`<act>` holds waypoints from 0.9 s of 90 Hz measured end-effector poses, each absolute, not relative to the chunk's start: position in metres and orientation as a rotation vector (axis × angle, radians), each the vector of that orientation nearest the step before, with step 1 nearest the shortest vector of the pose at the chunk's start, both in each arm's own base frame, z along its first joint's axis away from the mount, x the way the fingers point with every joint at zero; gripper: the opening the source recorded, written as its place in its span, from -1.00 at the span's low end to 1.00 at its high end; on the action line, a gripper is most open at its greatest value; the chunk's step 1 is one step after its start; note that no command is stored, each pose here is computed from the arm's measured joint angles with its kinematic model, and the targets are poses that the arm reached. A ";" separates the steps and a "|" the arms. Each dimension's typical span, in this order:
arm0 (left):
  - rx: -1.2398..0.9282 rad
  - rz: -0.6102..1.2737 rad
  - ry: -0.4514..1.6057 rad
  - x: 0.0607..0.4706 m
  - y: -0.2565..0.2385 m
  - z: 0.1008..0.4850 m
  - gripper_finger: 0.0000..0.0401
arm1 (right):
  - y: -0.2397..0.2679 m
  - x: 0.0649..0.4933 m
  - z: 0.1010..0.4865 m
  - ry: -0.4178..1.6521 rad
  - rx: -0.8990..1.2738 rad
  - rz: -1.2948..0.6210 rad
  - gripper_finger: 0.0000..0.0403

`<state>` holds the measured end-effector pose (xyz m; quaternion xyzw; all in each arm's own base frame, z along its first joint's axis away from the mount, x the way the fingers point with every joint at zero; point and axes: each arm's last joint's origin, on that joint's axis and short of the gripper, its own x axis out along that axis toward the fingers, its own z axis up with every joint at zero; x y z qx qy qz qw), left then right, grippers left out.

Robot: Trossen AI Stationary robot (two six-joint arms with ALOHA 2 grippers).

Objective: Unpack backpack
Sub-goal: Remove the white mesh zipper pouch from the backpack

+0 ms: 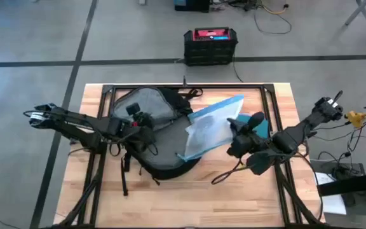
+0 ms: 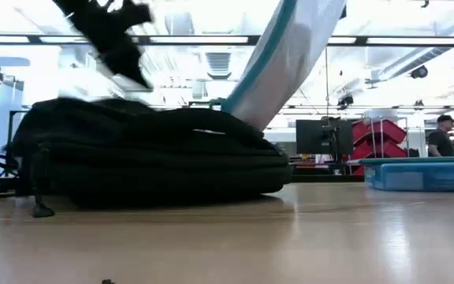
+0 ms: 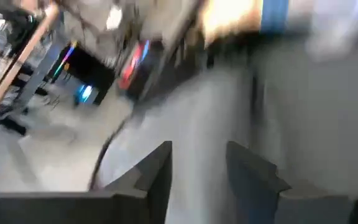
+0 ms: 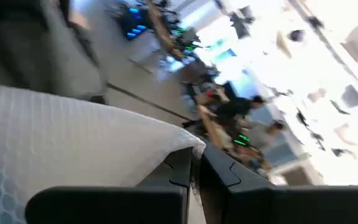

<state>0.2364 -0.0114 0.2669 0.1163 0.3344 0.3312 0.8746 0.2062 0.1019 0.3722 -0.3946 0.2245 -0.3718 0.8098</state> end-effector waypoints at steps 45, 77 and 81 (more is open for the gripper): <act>-0.016 0.099 0.506 0.283 -0.046 0.147 0.06 | 0.085 0.183 0.392 0.421 -0.764 -0.883 -1.00; -0.173 0.215 0.932 0.250 -0.071 0.129 -0.11 | 0.092 0.194 0.383 0.441 -0.780 -0.832 -1.00; -0.179 0.206 0.973 0.241 -0.073 0.140 -0.14 | 0.093 0.194 0.383 0.442 -0.776 -0.819 -1.00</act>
